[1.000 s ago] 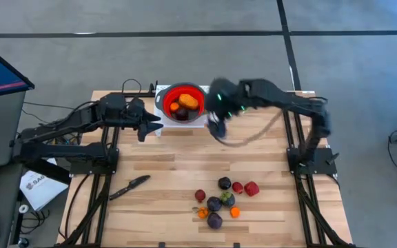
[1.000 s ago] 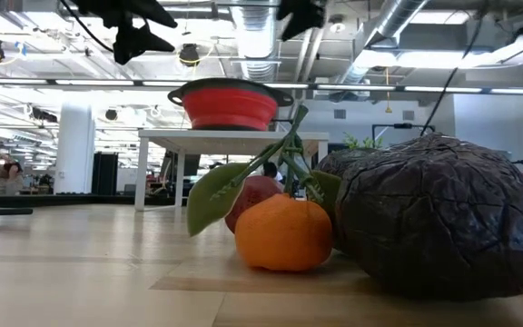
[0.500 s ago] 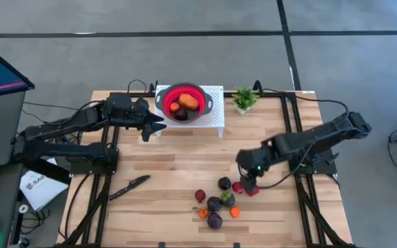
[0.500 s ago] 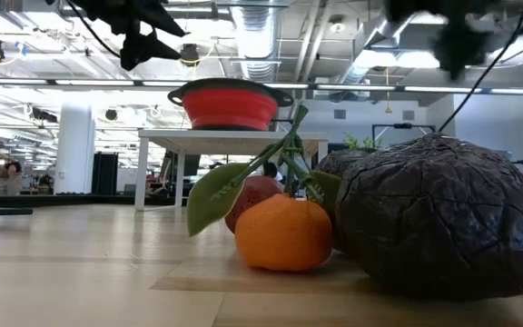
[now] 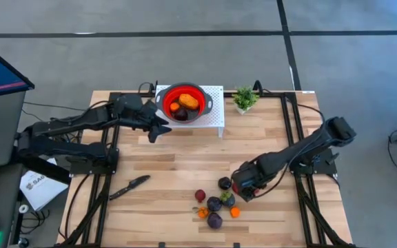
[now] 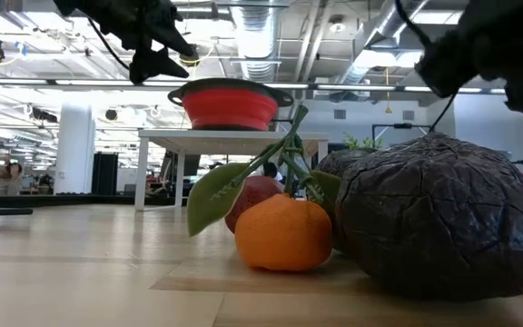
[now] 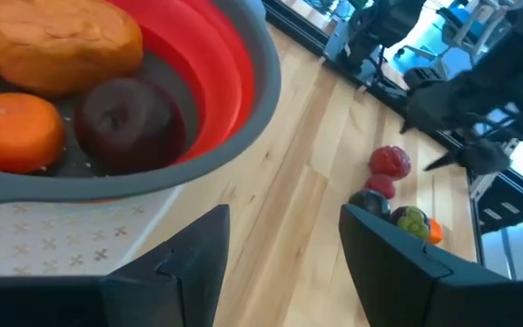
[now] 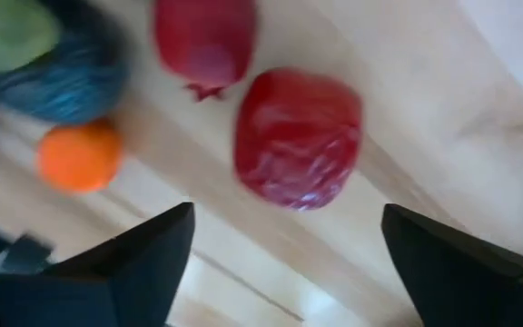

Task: Pick & Place Fruit
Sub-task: Put the red apple into the red strainer bowl on the shelf

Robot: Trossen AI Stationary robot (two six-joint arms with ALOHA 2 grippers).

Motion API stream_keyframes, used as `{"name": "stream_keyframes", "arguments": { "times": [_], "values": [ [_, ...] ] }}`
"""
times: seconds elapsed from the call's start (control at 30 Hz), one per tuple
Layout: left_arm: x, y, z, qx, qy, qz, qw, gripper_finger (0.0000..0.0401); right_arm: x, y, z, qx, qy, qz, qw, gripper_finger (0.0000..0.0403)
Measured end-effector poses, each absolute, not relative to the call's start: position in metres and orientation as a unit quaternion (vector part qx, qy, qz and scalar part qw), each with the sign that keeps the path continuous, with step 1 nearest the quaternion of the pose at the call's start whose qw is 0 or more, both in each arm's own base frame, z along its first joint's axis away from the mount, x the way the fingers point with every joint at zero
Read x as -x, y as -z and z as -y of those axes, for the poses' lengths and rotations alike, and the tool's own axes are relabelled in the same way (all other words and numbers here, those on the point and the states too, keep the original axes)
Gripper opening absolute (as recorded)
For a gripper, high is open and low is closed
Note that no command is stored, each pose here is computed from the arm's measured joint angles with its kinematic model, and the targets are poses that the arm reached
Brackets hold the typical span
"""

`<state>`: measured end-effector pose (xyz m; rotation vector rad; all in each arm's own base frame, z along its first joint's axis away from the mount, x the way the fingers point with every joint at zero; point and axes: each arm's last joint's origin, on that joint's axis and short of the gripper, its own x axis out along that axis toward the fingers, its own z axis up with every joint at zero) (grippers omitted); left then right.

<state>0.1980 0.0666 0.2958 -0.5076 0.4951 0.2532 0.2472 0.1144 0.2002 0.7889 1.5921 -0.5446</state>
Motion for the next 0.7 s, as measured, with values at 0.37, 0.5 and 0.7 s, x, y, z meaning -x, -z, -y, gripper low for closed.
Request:
{"name": "stream_keyframes", "arguments": {
  "times": [0.37,0.5,0.7],
  "values": [
    [-0.199,-0.296,-0.067,0.23,-0.118,-0.241,0.935,0.0205,-0.266,-0.155,-0.122,-0.276,0.229,-0.714,0.602,0.0382],
    [-0.199,-0.296,-0.067,0.229,-0.118,-0.24,0.936,0.0205,-0.269,-0.145,-0.125,-0.258,0.222,-0.721,0.603,0.0352],
    [-0.199,-0.297,-0.067,0.229,-0.118,-0.238,0.936,0.0205,-0.267,-0.142,-0.128,-0.227,0.193,-0.733,0.611,0.0294]
  ]
}}
